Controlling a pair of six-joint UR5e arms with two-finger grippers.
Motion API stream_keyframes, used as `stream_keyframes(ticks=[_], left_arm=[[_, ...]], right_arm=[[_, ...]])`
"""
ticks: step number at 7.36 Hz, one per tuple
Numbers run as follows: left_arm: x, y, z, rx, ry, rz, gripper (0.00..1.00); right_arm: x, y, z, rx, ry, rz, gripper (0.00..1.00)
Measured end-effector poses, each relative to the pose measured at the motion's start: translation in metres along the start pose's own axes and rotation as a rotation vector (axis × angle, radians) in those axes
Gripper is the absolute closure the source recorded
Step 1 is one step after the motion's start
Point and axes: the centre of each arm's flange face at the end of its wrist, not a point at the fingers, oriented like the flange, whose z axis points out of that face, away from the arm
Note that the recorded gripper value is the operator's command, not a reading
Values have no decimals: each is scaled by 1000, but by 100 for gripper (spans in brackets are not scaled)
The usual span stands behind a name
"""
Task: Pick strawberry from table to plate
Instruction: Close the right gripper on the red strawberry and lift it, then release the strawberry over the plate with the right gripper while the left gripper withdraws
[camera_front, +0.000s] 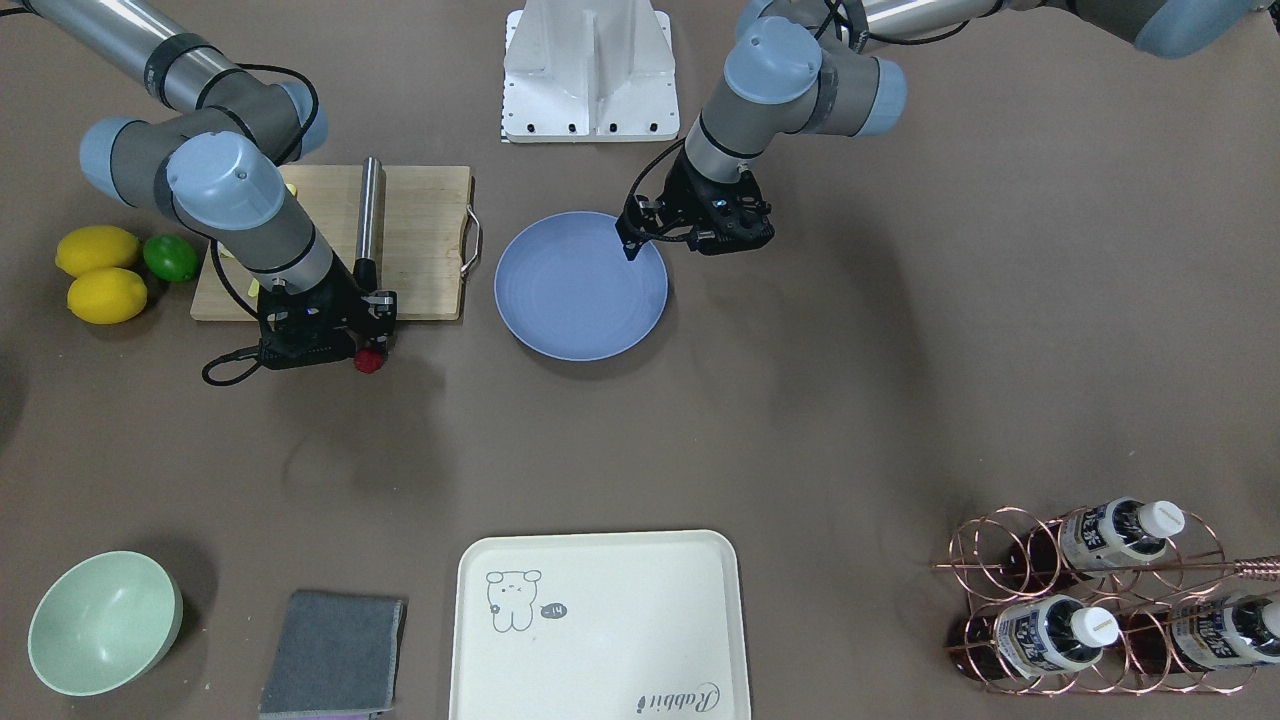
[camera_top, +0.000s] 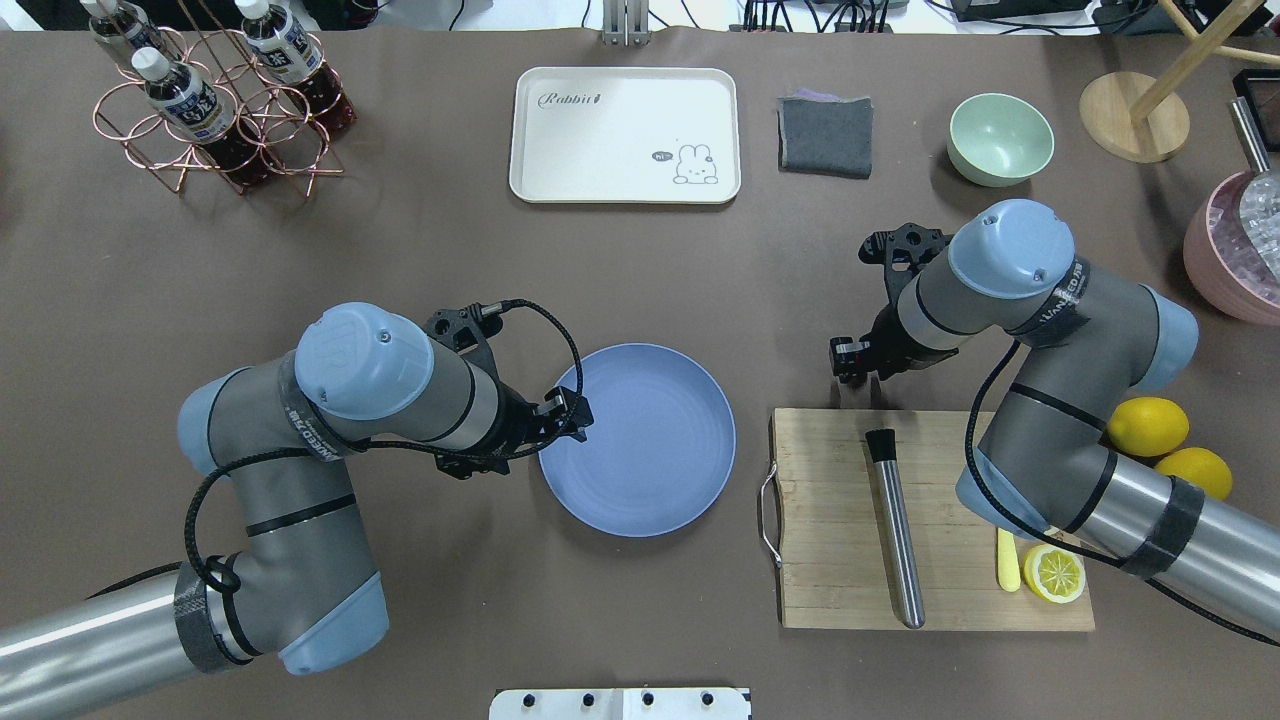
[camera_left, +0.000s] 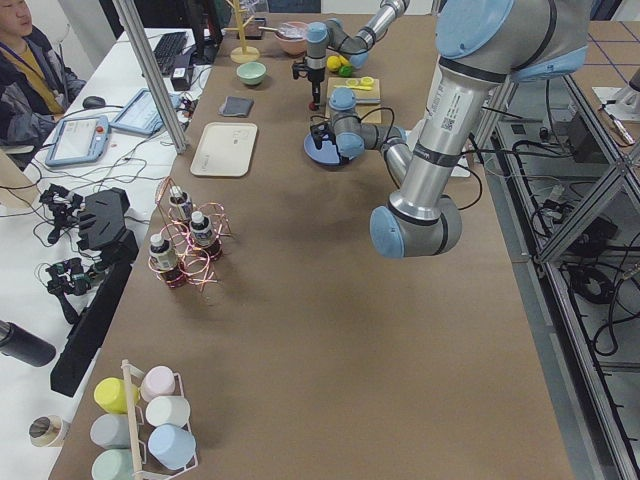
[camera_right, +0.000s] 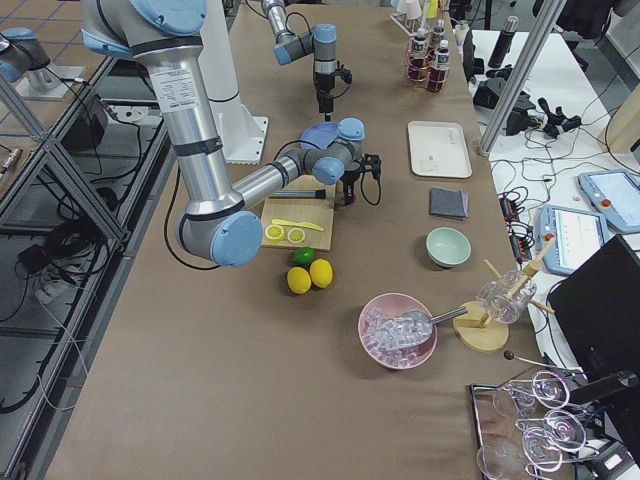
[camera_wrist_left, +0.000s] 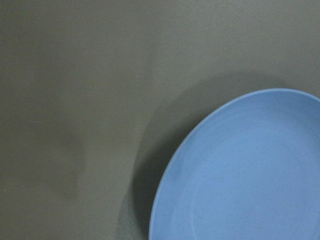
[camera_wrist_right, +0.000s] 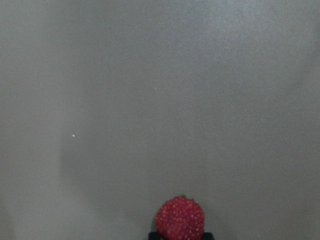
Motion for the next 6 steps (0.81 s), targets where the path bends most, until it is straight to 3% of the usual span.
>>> stream_keyframes(ticks=[3, 4, 6], left_arm=[[3, 1, -10, 6, 19, 4, 3], [3, -4, -23, 17, 36, 3, 10], [-22, -40, -55, 61, 39, 3, 10]], right_arm=[[-4, -27, -41, -3, -59, 24, 100], [-25, -31, -61, -7, -85, 29, 100], [-96, -1, -73, -11, -113, 47, 100]])
